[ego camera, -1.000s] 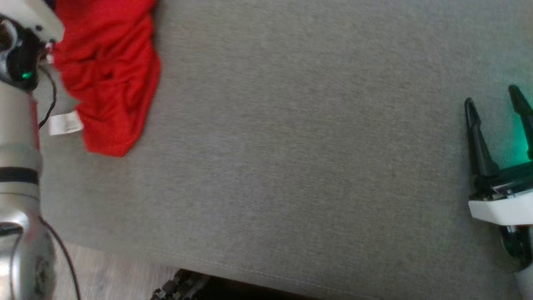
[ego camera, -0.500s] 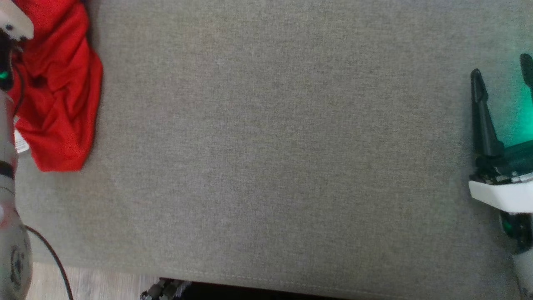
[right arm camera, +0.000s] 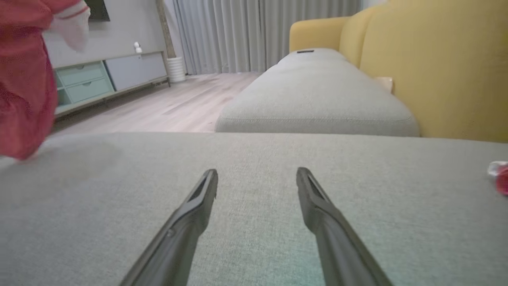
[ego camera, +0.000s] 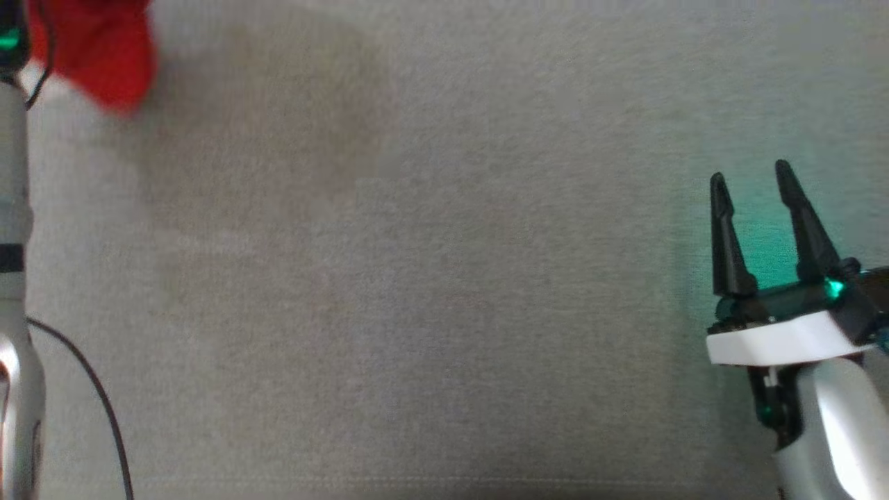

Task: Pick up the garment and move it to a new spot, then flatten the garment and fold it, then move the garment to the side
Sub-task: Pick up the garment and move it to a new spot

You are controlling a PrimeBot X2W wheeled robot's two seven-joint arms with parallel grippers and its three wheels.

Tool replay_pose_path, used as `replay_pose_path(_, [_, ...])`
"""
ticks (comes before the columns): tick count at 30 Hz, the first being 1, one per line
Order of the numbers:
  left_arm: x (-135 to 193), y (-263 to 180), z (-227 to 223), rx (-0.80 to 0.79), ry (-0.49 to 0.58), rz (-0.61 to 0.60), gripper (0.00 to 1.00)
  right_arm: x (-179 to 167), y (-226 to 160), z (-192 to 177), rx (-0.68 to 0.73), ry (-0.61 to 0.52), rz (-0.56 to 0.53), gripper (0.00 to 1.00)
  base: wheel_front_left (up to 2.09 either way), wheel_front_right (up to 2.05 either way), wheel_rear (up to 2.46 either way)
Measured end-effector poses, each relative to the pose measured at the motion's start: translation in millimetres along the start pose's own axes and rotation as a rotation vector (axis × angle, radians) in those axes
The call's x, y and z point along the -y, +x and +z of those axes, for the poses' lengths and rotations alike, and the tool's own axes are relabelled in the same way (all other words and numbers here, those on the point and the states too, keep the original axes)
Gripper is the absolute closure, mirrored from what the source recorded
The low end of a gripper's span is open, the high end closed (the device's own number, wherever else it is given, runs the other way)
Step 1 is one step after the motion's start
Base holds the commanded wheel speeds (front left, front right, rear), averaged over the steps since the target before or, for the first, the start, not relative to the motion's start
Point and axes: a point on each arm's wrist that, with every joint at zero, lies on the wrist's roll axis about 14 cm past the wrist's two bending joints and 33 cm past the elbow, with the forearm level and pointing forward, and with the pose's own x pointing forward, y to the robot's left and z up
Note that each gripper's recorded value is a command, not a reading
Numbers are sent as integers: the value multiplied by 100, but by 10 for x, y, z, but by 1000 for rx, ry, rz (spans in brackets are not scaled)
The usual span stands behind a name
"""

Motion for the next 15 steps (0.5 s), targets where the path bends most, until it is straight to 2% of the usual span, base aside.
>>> replay_pose_path(6, [769, 49, 661, 126, -56, -189, 100, 17, -267, 330, 72, 22, -63, 0, 0, 0, 0])
replay_pose_path(12, [1675, -29, 894, 196, -152, -362, 100, 98, -531, 498, 107, 20, -122, 0, 0, 0, 0])
replay_pose_path(15, [2046, -158, 809, 193, -231, -424, 100, 137, -610, 590, 132, 19, -146, 0, 0, 0, 0])
